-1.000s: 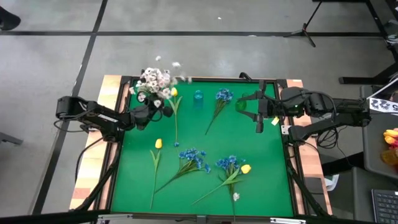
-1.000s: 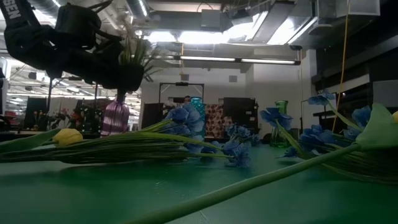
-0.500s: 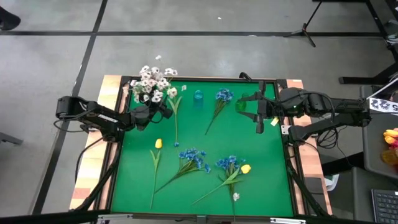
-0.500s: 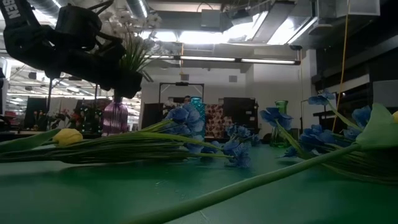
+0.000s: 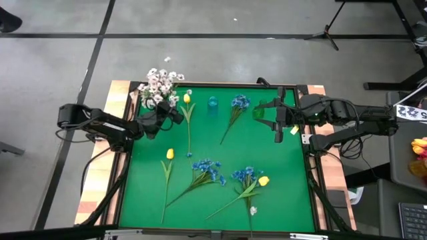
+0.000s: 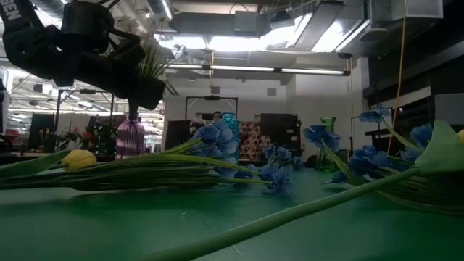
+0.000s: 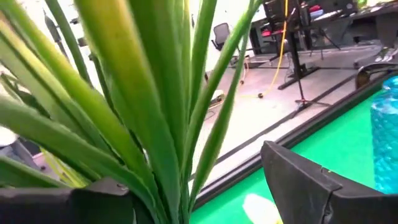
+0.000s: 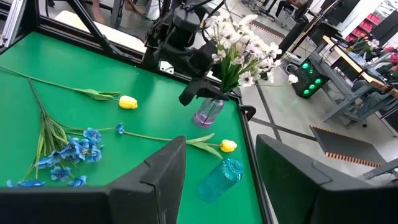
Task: Sort flowers into vase by color
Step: Put the white flowers into the violet vase
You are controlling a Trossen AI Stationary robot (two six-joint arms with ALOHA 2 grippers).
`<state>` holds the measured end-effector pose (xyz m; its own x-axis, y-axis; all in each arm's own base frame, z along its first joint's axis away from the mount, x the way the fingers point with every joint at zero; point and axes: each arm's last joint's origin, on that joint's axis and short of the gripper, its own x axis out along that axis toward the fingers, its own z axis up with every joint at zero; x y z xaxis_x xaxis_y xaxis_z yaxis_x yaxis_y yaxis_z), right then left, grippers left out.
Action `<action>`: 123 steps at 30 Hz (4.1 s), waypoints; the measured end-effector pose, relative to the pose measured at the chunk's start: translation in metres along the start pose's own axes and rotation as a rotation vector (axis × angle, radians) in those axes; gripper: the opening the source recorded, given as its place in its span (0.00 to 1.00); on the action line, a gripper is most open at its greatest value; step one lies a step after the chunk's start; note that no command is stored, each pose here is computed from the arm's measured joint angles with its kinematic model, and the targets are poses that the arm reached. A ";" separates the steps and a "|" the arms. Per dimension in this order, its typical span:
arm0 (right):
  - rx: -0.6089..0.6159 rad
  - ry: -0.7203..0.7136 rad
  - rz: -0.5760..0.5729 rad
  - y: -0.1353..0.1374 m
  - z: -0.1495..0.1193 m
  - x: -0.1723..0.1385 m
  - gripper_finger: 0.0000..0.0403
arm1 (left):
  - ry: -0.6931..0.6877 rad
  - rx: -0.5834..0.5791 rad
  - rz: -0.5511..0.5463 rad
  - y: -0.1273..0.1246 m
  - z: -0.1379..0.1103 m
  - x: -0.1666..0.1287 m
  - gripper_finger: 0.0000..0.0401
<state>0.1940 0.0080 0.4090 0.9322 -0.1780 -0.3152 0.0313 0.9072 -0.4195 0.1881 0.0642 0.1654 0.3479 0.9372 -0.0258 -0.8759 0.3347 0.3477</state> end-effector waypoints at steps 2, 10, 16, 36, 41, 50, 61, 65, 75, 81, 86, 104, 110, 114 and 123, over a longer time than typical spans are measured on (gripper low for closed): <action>0.000 0.001 0.000 0.000 0.000 0.000 0.48 | -0.004 -0.003 -0.003 0.002 0.000 0.003 0.61; 0.006 0.008 0.002 0.000 -0.001 0.000 0.48 | -0.029 -0.059 -0.093 0.012 -0.002 0.020 0.61; 0.006 0.010 0.003 0.000 -0.001 0.000 0.48 | -0.035 -0.102 -0.131 0.023 -0.006 0.033 0.61; -0.040 0.041 -0.263 0.006 -0.033 0.034 0.48 | -0.046 -0.185 -0.202 0.019 -0.005 0.031 0.61; -0.036 -0.020 -0.222 0.003 -0.058 0.060 0.48 | -0.050 -0.248 -0.182 0.023 -0.003 0.033 0.61; -0.040 -0.268 -0.186 -0.024 -0.089 0.132 0.48 | -0.078 -0.284 -0.191 0.027 0.003 0.030 0.61; -0.020 -0.297 -0.133 -0.044 -0.124 0.217 0.48 | -0.111 -0.334 -0.246 0.029 0.008 0.028 0.61; -0.027 -0.310 -0.109 -0.047 -0.121 0.231 0.48 | -0.117 -0.340 -0.247 0.030 0.010 0.027 0.61; -0.017 -0.272 -0.100 -0.056 -0.129 0.233 0.48 | -0.061 -0.277 -0.244 0.036 0.009 0.022 0.61; -0.015 -0.261 -0.085 -0.055 -0.130 0.234 0.48 | -0.071 -0.280 -0.242 0.045 0.015 0.015 0.61; -0.015 -0.259 -0.081 -0.055 -0.130 0.234 0.48 | -0.090 -0.306 -0.238 0.053 0.020 0.009 0.61; -0.027 -0.308 0.023 -0.052 -0.129 0.234 0.48 | -0.095 -0.313 -0.237 0.059 0.023 0.004 0.61; -0.029 -0.289 0.037 -0.051 -0.131 0.234 0.48 | -0.077 -0.248 -0.239 0.058 0.020 0.004 0.61; -0.043 -0.270 0.041 -0.050 -0.133 0.235 0.48 | -0.062 -0.194 -0.242 0.057 0.018 0.004 0.61; -0.038 -0.227 0.061 -0.048 -0.137 0.235 0.48 | -0.074 -0.168 -0.239 0.059 0.019 0.003 0.61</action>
<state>0.3626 -0.1293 0.2384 0.9892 -0.0289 -0.1435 -0.0373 0.8981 -0.4382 0.1442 0.0847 0.2038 0.5688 0.8223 -0.0180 -0.8071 0.5623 0.1800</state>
